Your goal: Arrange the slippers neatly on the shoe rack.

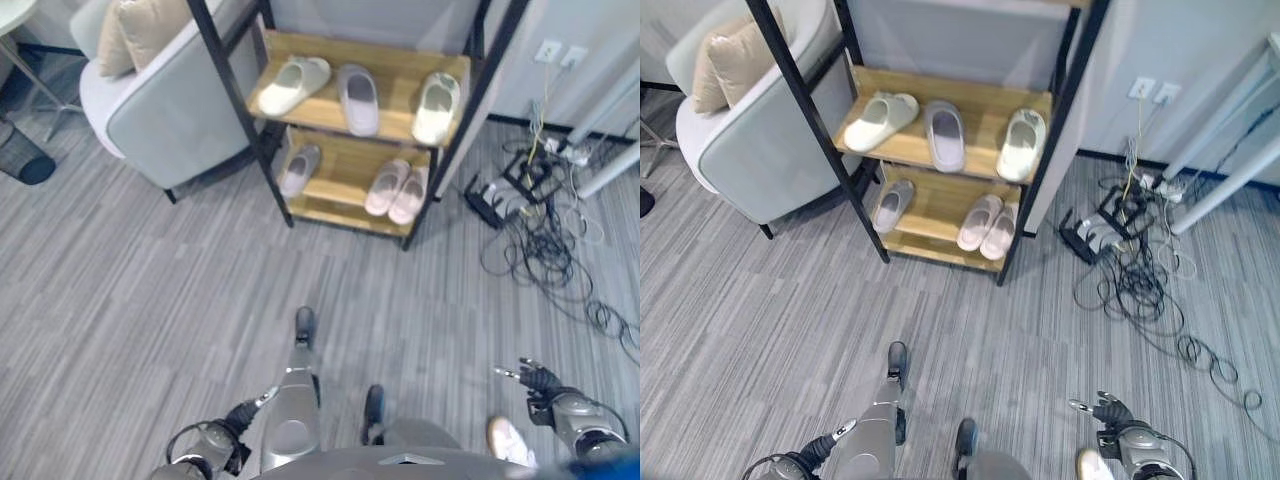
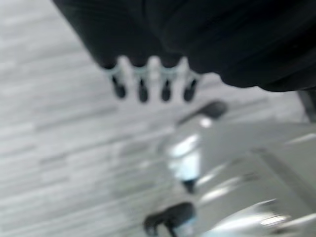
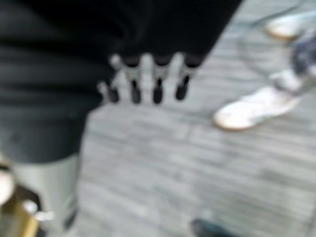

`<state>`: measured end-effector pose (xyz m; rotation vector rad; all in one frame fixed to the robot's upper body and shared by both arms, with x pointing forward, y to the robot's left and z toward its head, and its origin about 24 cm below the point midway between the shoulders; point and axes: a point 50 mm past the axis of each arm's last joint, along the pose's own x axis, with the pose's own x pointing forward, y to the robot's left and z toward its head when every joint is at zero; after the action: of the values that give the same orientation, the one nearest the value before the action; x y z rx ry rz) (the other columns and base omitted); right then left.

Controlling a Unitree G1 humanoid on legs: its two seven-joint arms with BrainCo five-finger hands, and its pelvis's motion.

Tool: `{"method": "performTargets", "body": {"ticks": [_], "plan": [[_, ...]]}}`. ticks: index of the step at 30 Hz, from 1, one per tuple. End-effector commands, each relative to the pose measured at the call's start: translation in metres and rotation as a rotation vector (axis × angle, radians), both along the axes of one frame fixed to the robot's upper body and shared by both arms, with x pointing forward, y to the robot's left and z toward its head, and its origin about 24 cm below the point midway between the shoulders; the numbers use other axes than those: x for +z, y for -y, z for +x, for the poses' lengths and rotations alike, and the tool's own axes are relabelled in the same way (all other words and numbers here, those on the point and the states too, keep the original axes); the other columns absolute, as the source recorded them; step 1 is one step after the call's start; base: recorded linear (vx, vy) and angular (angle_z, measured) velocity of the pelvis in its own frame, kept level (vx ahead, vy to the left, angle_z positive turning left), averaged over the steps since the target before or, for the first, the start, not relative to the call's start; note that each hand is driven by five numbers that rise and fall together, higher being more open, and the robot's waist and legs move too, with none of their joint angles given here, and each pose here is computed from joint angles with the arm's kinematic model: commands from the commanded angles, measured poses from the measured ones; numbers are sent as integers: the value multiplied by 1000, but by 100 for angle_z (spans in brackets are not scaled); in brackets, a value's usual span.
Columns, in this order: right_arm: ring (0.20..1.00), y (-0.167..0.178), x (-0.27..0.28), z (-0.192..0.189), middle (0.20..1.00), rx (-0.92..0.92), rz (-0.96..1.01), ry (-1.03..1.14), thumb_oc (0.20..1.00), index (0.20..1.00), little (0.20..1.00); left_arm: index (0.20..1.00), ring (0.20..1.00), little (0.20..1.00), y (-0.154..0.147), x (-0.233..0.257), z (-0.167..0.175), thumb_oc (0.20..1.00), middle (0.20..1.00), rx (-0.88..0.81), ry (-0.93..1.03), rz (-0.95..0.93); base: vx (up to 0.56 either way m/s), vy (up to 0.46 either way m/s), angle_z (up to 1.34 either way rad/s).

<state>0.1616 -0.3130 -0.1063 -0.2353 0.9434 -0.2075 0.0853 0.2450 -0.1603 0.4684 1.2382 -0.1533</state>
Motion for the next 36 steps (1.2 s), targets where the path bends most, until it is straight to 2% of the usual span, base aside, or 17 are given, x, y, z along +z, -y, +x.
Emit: {"method": "performTargets", "body": {"ticks": [1,5,9,16,26,36], "plan": [[1000,5,2,-10,1000,34,-24,11,1000,1000,1000,1000,1000,1000,-8,-5,-46,1000,1000,-61,-152,32,415,257,-50],[1000,-7,-7,-18,1000,38,27,-22,1000,1000,1000,1000,1000,1000,-16,-2,-44,1000,1000,-33,-141,49,330,264,-54],[1000,-24,-16,-21,1000,61,74,-48,1000,1000,1000,1000,1000,1000,-31,6,-17,1000,1000,-5,-41,95,199,272,-2],[1000,-30,-26,-39,1000,53,91,-101,1000,1000,1000,1000,1000,1000,-25,6,-9,1000,1000,-31,-16,81,249,74,22],[1000,-29,-27,-47,1000,96,69,-128,1000,1000,1000,1000,1000,1000,-22,2,-26,1000,1000,-3,-51,67,98,-79,36],[1000,-40,-12,-10,1000,214,37,-9,1000,1000,1000,1000,1000,1000,-7,-3,-36,1000,1000,-56,-82,34,65,-89,17]]}}
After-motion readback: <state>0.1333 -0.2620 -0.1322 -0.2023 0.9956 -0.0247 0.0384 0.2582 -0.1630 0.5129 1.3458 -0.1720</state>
